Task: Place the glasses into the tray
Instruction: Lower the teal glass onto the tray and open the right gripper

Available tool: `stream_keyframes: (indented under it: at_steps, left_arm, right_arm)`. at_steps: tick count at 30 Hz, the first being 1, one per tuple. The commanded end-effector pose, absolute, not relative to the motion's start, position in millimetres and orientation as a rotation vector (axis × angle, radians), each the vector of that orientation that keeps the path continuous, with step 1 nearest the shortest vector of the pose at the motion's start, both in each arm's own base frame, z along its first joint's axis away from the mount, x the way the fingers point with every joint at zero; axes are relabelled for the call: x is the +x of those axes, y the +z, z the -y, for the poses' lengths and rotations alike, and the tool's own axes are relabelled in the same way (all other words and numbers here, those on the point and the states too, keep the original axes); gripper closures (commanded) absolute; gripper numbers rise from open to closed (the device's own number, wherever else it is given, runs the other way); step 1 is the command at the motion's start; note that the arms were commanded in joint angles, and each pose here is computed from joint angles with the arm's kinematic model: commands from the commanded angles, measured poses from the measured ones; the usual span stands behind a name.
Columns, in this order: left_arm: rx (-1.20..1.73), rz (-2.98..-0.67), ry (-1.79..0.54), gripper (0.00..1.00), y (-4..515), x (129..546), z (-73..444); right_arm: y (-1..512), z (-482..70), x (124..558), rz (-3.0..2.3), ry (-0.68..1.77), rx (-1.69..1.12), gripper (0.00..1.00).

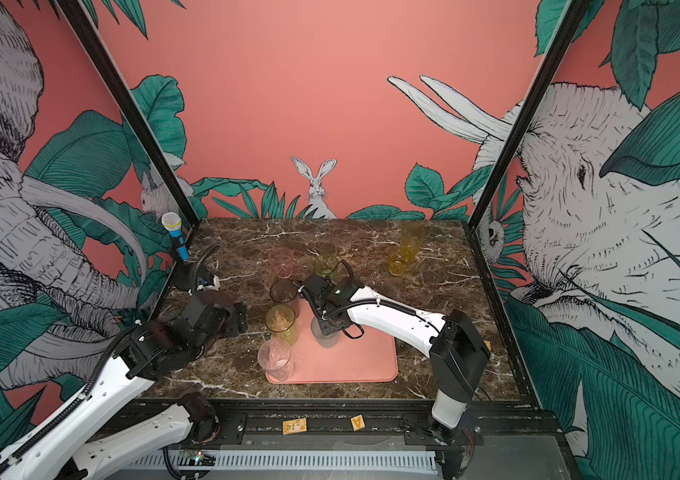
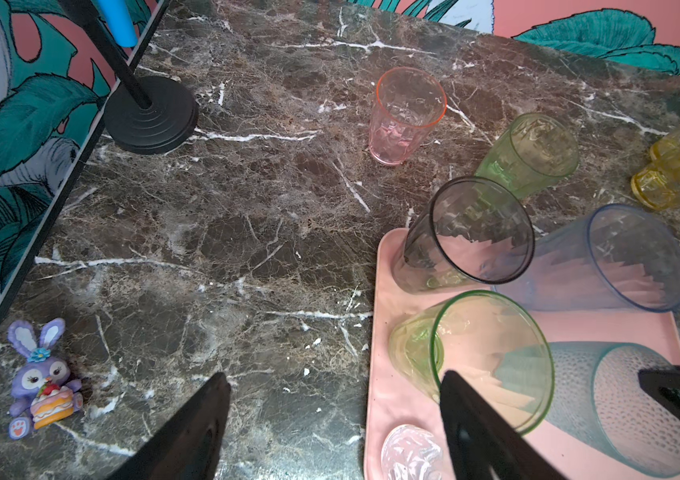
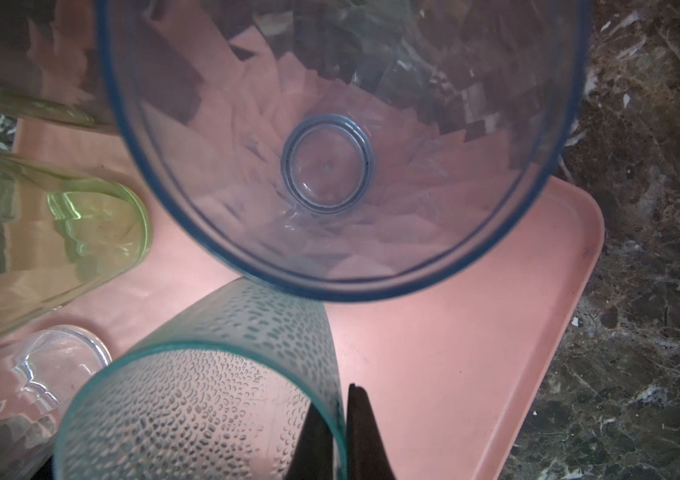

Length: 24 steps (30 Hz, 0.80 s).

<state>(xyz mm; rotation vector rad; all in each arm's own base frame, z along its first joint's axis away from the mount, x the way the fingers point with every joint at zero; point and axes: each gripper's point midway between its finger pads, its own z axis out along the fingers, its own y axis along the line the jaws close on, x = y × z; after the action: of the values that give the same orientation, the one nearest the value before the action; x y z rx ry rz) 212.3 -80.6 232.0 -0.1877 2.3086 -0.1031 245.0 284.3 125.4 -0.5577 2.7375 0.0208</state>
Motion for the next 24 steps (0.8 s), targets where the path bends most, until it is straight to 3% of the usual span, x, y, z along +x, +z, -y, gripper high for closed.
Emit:
stream_keyframes:
  at_steps: [1, 6, 24]
  left_arm:
    - [-0.215, -2.301, -0.094, 0.19, 236, 210, 74]
    - [-0.217, -2.305, -0.099, 0.19, 234, 210, 76]
    - [-0.23, -2.305, -0.107, 0.19, 234, 209, 75]
  right_arm:
    - [127, -285, 247, -2.729, -0.018, -0.562, 0.86]
    - [125, -285, 245, -2.744, -0.011, -0.543, 0.74]
    - [170, -287, 240, -2.707, 0.094, -0.539, 0.58]
